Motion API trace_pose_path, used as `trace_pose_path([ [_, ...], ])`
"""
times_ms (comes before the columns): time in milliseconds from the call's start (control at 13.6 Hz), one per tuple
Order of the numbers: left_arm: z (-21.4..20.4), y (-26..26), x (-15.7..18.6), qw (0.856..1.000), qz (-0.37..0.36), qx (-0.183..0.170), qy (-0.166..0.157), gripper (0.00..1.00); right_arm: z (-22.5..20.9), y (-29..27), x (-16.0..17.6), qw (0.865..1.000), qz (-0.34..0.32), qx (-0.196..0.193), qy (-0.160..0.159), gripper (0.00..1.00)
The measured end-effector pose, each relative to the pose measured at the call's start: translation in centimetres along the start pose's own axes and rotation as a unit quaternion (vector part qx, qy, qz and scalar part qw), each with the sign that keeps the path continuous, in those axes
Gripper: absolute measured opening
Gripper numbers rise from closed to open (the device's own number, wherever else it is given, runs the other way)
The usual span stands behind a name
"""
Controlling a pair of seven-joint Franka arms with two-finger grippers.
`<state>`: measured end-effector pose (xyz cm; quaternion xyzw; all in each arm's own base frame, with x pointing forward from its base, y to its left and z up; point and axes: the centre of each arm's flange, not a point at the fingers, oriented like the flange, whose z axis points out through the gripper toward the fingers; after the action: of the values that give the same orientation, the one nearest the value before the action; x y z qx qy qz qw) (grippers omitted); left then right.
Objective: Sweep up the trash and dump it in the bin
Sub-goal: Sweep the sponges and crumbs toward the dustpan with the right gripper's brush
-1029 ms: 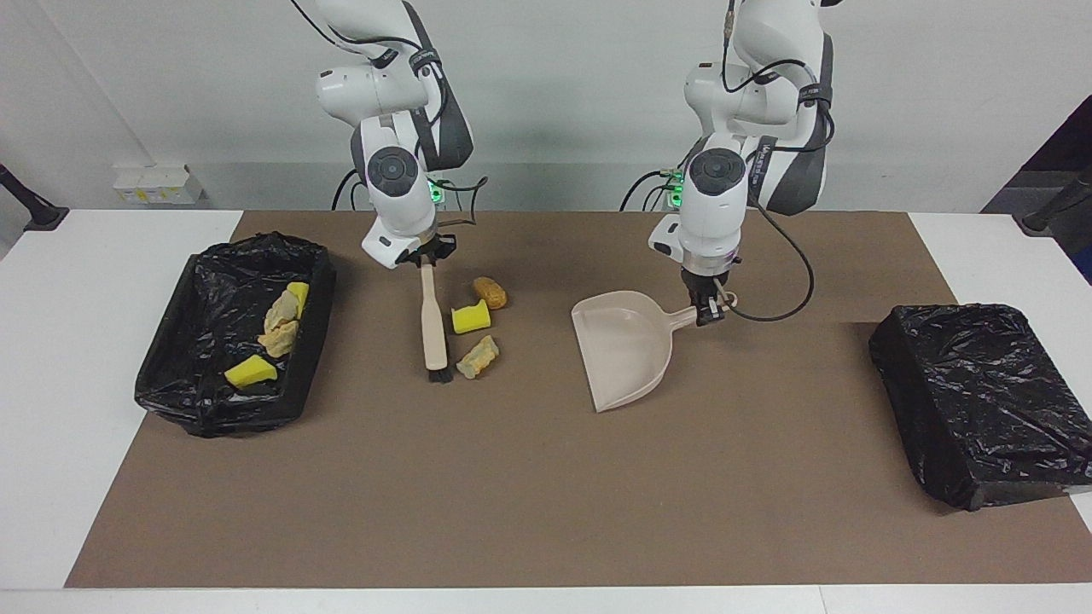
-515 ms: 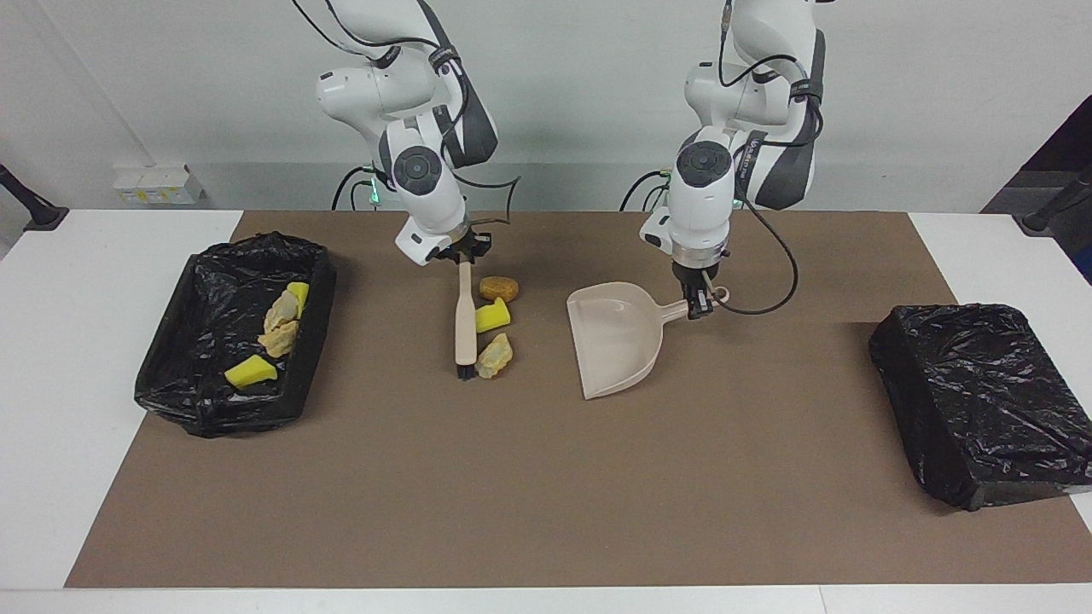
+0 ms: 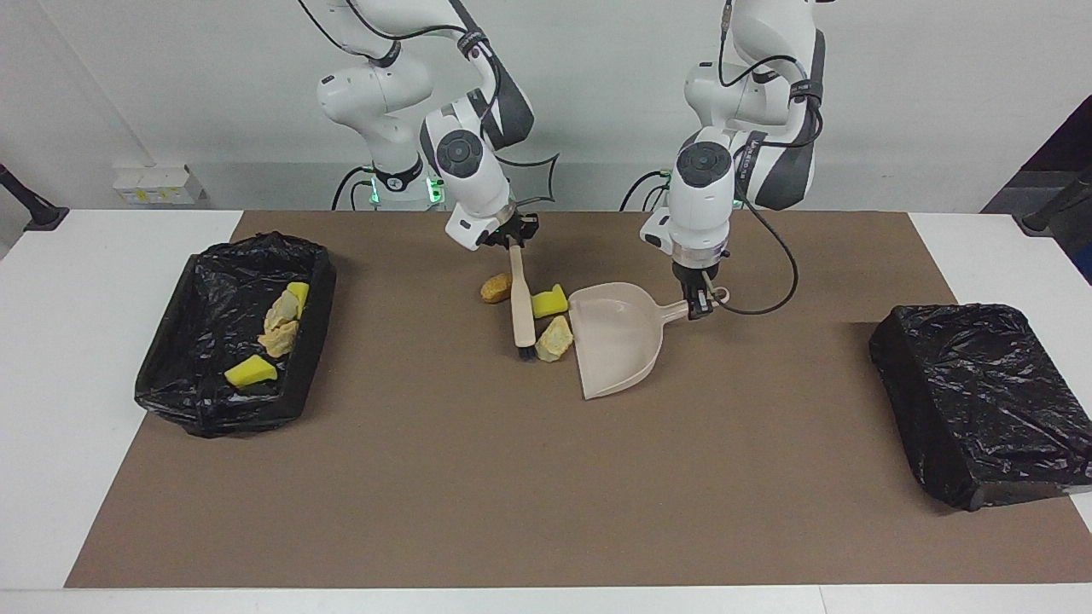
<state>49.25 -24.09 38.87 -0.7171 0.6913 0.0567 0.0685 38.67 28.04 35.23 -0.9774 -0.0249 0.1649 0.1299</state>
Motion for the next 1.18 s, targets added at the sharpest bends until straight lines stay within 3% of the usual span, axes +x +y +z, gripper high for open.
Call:
trace_pose_path([
  [294,0.2,-0.1,-0.1,1.0,0.003,0.004,0.003,0.33,-0.8,-5.1,-1.0,0.996,0.008,0.086,0.013,0.26],
  [588,0.2,-0.4,-0.4,1.0,0.023,0.01,0.007,0.33,-4.9,-9.2,-1.4,0.994,0.006,0.109,0.025,0.26],
  [735,0.3,-0.8,-1.0,0.999,0.038,0.013,0.009,0.33,-8.0,-7.9,-1.4,0.996,-0.007,0.082,0.014,0.26],
  [956,0.5,-1.5,-2.3,0.998,0.054,0.014,0.01,0.33,-12.1,-4.6,-2.9,1.0,-0.023,-0.014,-0.001,0.26],
  [1176,0.6,-1.9,-3.2,0.998,0.066,0.013,0.01,0.33,-13.2,-1.4,-4.0,0.995,-0.022,-0.094,-0.02,0.26],
])
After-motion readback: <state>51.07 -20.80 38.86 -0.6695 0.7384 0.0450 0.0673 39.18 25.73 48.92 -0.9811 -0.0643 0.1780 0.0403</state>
